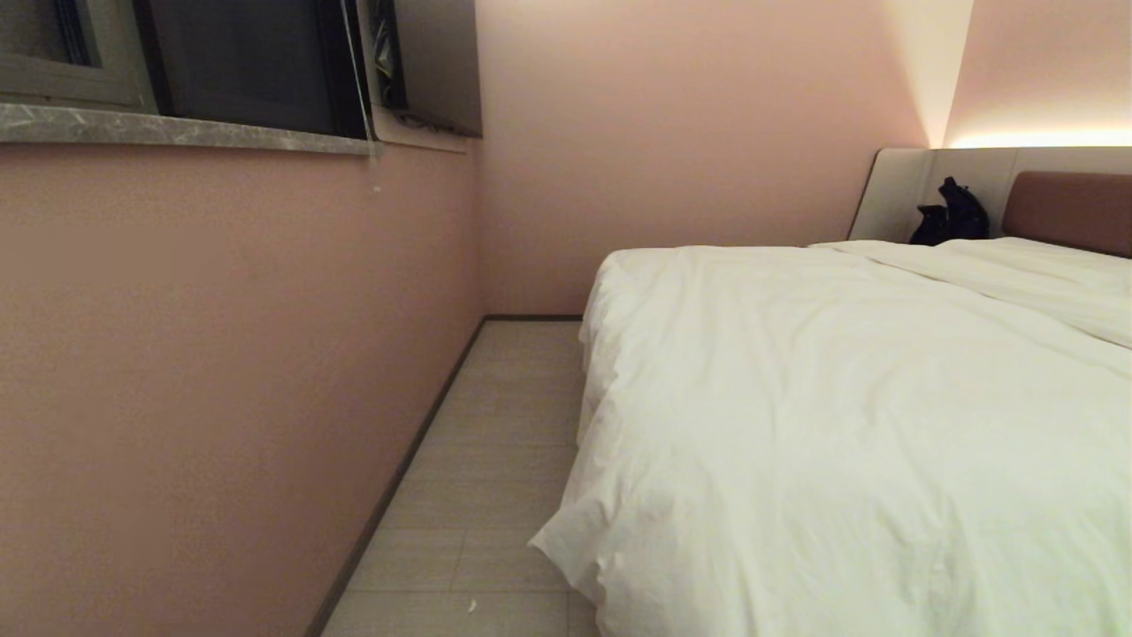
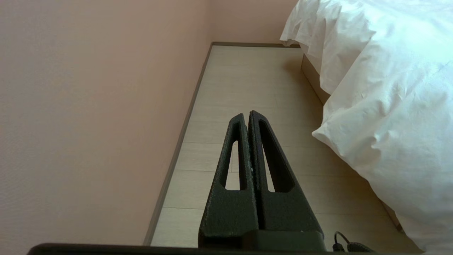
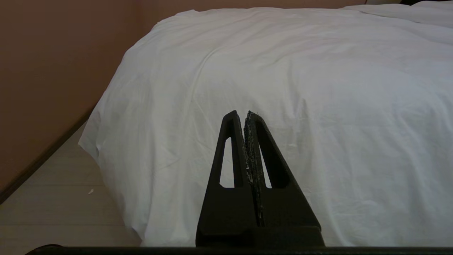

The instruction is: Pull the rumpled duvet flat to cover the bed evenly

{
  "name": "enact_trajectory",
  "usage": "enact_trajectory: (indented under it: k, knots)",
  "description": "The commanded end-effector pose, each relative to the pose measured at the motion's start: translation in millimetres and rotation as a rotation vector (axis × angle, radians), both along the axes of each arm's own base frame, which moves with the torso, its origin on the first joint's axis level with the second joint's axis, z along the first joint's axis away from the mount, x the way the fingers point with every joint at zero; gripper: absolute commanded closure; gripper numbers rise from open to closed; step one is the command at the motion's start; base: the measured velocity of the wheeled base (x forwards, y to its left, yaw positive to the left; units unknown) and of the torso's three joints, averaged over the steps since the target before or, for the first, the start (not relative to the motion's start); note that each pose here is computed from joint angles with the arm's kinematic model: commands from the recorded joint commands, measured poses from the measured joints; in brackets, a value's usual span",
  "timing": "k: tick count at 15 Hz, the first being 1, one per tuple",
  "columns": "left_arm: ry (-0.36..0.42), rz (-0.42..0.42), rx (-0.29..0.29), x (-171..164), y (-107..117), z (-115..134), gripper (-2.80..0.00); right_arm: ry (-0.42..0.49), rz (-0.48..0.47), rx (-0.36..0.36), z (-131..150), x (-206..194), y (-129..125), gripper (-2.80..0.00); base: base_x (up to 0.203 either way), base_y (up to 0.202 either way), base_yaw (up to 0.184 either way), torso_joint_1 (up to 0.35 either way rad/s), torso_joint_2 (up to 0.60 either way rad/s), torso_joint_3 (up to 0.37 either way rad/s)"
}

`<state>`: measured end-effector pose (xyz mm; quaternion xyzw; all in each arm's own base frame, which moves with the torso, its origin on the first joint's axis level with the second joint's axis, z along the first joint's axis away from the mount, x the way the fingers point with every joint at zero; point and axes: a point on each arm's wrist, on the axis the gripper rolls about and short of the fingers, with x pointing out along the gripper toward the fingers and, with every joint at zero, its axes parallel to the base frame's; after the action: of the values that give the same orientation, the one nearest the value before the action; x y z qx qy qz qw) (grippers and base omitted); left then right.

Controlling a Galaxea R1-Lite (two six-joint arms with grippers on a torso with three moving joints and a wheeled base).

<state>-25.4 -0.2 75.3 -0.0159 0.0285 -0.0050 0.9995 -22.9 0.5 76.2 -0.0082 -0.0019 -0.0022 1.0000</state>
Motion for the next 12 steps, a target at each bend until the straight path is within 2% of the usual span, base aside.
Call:
enact_trajectory:
  k: [1, 12]
  knots:
    - [0.000, 0.000, -0.001, 0.0, 0.0, 0.0, 0.00, -0.001, 0.000, -0.001, 0.0, 0.0, 0.0, 0.00, 0.000, 0.000, 0.000, 0.000, 0.00, 0.000]
    - [0.000, -0.001, -0.001, 0.0, 0.0, 0.0, 0.00, -0.001, 0.001, 0.001, 0.0, 0.0, 0.0, 0.00, 0.000, 0.000, 0.000, 0.000, 0.00, 0.000]
